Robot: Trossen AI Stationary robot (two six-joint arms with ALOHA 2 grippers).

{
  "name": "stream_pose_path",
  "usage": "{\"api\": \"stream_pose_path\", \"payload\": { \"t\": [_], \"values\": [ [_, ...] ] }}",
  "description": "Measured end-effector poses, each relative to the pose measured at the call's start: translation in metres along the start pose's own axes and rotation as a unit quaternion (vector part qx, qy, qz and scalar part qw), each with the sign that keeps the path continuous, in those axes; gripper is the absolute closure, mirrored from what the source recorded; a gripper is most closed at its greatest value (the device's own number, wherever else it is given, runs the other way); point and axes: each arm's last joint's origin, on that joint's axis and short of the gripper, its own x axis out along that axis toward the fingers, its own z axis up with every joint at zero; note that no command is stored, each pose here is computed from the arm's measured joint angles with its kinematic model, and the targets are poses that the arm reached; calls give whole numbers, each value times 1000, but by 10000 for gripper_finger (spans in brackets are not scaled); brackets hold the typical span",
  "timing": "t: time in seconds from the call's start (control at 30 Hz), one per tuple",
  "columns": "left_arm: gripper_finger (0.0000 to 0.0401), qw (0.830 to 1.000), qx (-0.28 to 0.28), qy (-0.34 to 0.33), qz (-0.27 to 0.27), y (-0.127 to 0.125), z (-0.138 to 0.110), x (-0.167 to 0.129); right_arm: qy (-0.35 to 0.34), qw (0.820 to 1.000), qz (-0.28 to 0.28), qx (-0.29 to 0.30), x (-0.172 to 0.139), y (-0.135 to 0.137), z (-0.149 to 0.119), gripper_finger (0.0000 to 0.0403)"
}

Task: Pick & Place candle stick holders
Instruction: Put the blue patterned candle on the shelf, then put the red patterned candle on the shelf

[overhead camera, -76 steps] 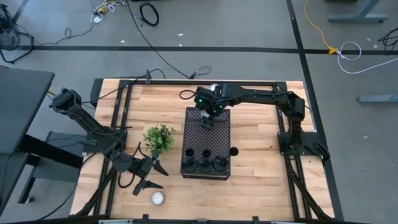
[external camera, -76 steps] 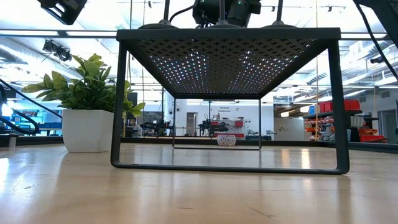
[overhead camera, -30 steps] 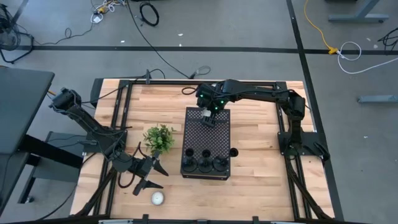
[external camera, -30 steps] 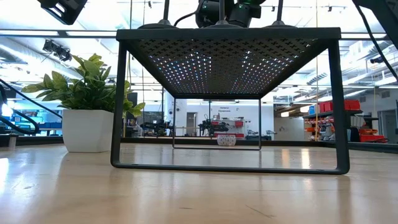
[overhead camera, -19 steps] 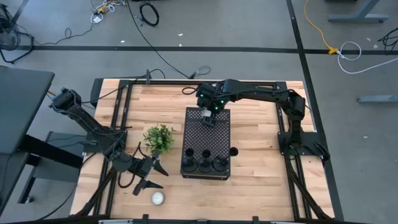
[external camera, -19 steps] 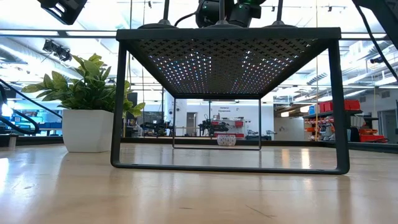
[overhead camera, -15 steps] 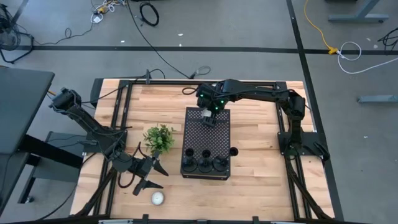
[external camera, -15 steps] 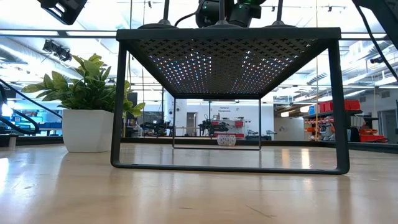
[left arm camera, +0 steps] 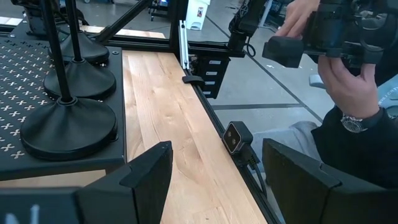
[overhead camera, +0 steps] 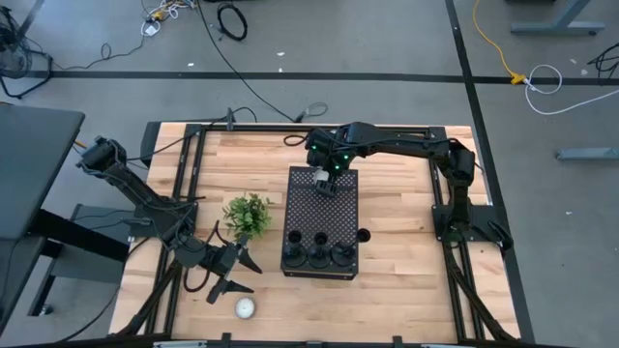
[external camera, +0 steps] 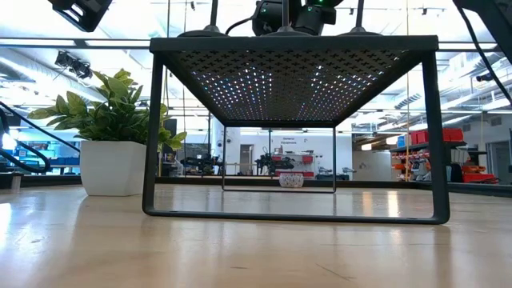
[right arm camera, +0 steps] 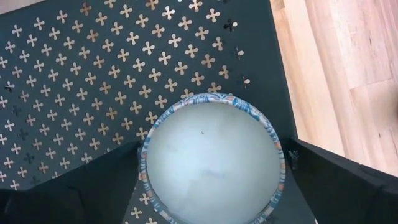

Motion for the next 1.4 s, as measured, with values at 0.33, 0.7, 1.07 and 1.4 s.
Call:
{"api": "stream_pose_path", "payload": {
  "t": [0.33, 0.7, 1.07, 1.4],
  "values": [
    [153, 1000, 0, 0, 0, 0, 0, 0, -3, 1000, -7, 15, -17, -6, -5, 3],
    [153, 1000, 0, 0, 0, 0, 0, 0, -15, 1000, -3, 18, -45, -8, -15, 3],
    [153, 1000, 0, 0, 0, 0, 0, 0, -39, 993, -101, 45, -96, -34, -39, 3],
    [153, 1000, 0, 0, 0, 0, 0, 0, -46, 981, -130, 137, -87, -93, -50, 3]
  ]
}}
